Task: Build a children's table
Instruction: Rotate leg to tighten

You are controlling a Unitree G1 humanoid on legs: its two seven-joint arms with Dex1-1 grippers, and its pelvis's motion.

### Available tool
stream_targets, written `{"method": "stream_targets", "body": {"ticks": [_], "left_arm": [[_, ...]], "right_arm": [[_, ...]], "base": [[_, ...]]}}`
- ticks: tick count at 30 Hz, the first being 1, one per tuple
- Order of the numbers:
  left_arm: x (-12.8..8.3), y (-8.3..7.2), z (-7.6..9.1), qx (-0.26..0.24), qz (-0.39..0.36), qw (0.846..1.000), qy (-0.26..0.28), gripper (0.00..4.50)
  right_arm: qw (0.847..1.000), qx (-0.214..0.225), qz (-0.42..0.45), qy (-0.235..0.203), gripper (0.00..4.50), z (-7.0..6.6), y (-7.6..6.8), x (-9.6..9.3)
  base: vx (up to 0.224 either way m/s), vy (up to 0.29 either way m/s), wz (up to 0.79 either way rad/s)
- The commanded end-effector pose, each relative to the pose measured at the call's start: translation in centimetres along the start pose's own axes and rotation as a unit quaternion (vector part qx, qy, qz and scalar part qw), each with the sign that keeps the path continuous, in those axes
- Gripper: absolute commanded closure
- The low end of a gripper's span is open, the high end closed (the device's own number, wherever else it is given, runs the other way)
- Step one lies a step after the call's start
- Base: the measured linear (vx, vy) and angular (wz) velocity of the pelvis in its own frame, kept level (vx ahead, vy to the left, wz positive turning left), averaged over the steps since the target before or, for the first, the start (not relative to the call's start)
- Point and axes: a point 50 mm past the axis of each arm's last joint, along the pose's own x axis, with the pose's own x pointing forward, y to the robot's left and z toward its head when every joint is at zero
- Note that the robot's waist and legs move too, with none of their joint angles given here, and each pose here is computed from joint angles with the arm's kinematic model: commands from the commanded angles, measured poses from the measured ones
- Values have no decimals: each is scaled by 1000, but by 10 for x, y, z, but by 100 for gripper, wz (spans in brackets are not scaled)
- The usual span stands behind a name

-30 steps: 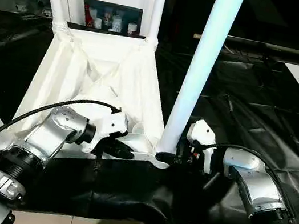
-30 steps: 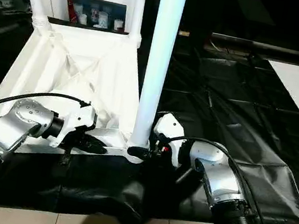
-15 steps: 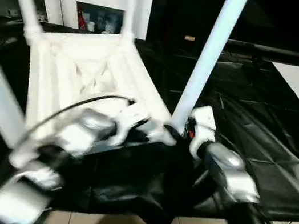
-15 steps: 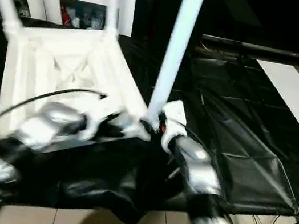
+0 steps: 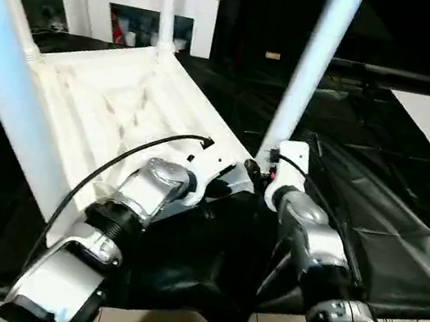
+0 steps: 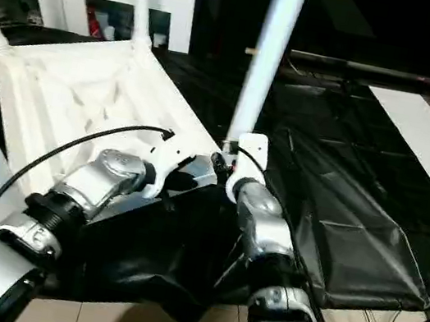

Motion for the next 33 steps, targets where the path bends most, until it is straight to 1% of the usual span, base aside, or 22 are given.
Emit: {"method": "stream_targets", "body": {"ticks": [1,3,6,8,9,11,13,16,17,18,19,21,22,23,26,28,29,32,33], "left_arm": [[-1,1,-4,9,6,1000,11,450],[-6,4,-7,12,-1,1000,16,450],[-9,5,-8,15,-4,1000,17,450],[-20,6,-13,24,-44,999,17,450],[-23,6,-14,27,-53,998,18,450],[-29,3,-15,53,-96,994,7,450],[-35,1,-18,65,-129,990,6,450],[-50,-5,-24,93,-203,975,18,450],[-57,-7,-25,91,-225,970,24,450],[-61,-7,-25,97,-236,967,23,450],[-61,-7,-25,97,-236,967,23,450],[-68,-7,-26,98,-248,964,25,450],[-68,-7,-26,98,-248,964,25,450],[-71,-7,-27,98,-256,961,24,450],[-73,-7,-27,101,-262,959,21,450],[-73,-7,-27,101,-262,959,21,450],[-73,-8,-25,101,-267,958,18,450],[-72,-10,-23,103,-271,957,17,450],[-72,-10,-23,103,-271,957,17,450]], "right_arm": [[997,5,80,7,120,-5,24,2],[994,-4,107,-7,96,3,21,-3],[992,-9,123,-11,82,5,20,-5],[974,-63,218,6,55,10,13,-22],[969,-76,235,12,46,10,12,-26],[960,-118,254,21,38,8,3,-34],[951,-146,270,31,38,7,-6,-41],[939,-184,287,41,38,9,-18,-51],[935,-194,293,45,38,11,-22,-55],[933,-198,296,48,38,12,-24,-58],[933,-198,296,48,38,12,-24,-58],[927,-205,310,57,38,13,-26,-63],[927,-205,310,57,38,13,-26,-63],[918,-211,329,65,38,12,-24,-66],[908,-217,351,72,38,9,-21,-69],[908,-217,351,72,38,9,-21,-69],[901,-215,368,77,38,5,-17,-70],[900,-212,371,80,38,3,-15,-68],[900,-212,372,81,54,3,-15,-67]], "base": [[0,0,0],[0,0,0],[0,0,0],[0,0,0],[0,0,0],[0,0,0],[0,0,0],[0,0,0],[0,0,0],[0,0,0],[0,0,0],[0,0,0],[0,0,0],[0,0,0],[0,0,0],[0,0,0],[0,0,0],[0,0,0],[0,0,0]]}}
